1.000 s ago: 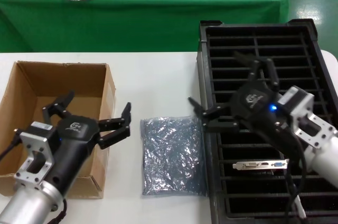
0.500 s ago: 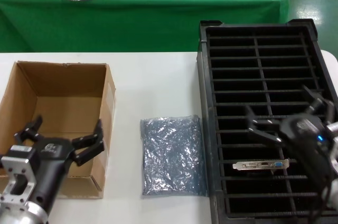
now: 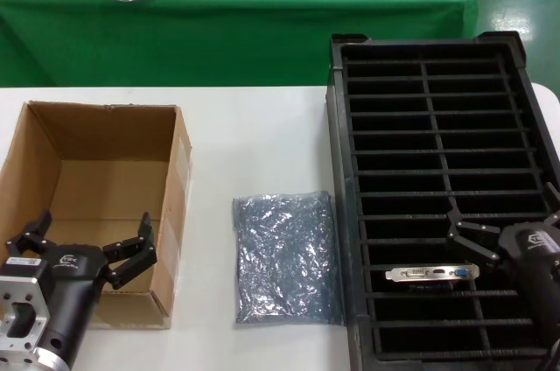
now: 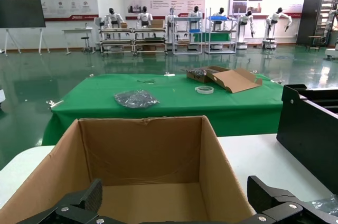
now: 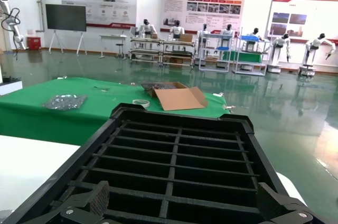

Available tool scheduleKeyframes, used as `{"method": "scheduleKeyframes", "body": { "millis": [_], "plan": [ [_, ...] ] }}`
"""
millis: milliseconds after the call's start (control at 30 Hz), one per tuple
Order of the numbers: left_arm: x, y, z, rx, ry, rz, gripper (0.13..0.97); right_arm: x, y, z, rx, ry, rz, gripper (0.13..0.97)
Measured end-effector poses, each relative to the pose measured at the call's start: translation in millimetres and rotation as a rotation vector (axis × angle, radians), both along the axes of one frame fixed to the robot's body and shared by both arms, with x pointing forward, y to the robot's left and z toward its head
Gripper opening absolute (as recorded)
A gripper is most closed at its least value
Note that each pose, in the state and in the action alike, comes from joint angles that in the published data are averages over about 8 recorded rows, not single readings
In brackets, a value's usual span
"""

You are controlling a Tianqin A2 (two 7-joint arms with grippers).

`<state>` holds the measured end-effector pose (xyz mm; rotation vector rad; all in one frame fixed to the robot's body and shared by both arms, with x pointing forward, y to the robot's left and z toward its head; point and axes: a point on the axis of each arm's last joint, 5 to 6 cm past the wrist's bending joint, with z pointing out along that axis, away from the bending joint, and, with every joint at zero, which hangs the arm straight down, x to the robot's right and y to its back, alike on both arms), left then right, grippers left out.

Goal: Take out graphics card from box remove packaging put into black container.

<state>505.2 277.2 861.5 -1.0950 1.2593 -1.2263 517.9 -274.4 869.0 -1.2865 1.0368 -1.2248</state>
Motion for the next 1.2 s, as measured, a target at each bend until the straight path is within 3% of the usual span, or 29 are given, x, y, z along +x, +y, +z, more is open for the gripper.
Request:
{"method": "scheduleKeyframes", "body": {
  "millis": [1200],
  "plan": [
    [0.0,0.0,0.0,0.000,0.000,0.000,0.966,0.0,0.0,0.0,0.000,0.000,0.000,0.966]
  ]
}}
